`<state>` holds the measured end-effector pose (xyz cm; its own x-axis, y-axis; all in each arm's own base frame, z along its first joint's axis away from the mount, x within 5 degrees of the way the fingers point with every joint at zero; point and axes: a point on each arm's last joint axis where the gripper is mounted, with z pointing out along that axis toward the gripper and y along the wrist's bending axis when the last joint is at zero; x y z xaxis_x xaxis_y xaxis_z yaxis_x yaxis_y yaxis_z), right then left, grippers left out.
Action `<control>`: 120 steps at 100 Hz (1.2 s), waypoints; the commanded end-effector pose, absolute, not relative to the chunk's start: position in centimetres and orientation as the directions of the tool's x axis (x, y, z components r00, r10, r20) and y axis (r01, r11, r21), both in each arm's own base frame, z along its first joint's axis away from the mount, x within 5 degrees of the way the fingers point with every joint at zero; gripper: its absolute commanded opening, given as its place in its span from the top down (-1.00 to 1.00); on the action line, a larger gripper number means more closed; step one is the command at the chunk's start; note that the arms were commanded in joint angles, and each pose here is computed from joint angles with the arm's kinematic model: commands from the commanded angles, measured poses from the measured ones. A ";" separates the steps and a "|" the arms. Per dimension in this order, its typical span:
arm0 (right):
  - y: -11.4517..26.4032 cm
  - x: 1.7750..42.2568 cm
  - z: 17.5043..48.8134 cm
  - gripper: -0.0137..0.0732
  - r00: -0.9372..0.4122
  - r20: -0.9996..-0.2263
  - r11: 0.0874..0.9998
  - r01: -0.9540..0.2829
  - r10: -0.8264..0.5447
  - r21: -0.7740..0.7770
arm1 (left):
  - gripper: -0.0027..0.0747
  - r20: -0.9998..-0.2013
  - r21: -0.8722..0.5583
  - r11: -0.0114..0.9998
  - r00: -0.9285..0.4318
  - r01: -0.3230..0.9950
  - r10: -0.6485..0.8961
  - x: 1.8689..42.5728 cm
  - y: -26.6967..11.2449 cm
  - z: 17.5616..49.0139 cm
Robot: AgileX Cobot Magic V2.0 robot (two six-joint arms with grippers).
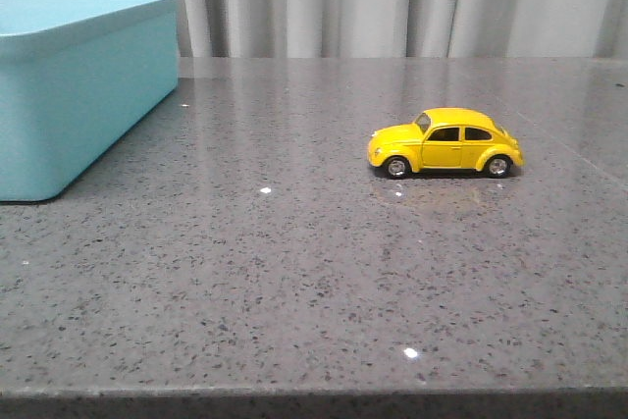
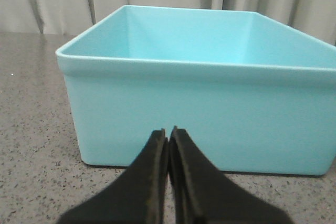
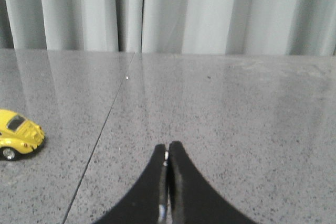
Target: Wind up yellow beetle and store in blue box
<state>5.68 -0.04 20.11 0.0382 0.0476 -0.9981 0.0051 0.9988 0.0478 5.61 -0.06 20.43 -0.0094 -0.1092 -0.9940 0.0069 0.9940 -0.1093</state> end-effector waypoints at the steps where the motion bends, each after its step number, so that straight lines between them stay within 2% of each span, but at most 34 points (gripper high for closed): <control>1: -0.1 5.3 21.8 0.84 0.181 -0.983 0.999 0.008 0.040 0.042 | 0.98 -0.985 -0.116 0.993 0.125 0.015 -0.116 5.4 0.0 21.0; 34: -0.1 5.1 23.1 0.84 0.161 -0.986 0.999 0.007 0.040 0.042 | 0.98 -0.966 -0.114 0.993 0.232 0.026 -0.117 5.0 0.0 23.2; 70: 0.0 5.6 27.2 0.82 0.008 -0.999 0.999 0.009 0.043 0.043 | 0.98 -0.973 -0.114 0.993 0.197 0.023 -0.117 5.9 0.0 27.8; 88: 0.1 6.6 29.3 0.82 -0.046 -0.993 0.994 -0.003 0.107 0.108 | 0.98 -0.977 -0.115 0.993 0.180 0.021 -0.117 7.1 0.0 30.3; 120: 0.1 9.3 31.5 0.82 -0.163 -0.980 0.994 0.004 0.110 0.111 | 0.98 -0.988 -0.116 0.993 0.103 0.012 -0.117 10.0 0.0 32.5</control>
<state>8.60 0.20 29.40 -0.2204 0.1085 -0.9694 0.0024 0.9938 0.1107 9.41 -0.05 30.52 0.0246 -0.1077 -0.9939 0.0084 0.9942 -0.1076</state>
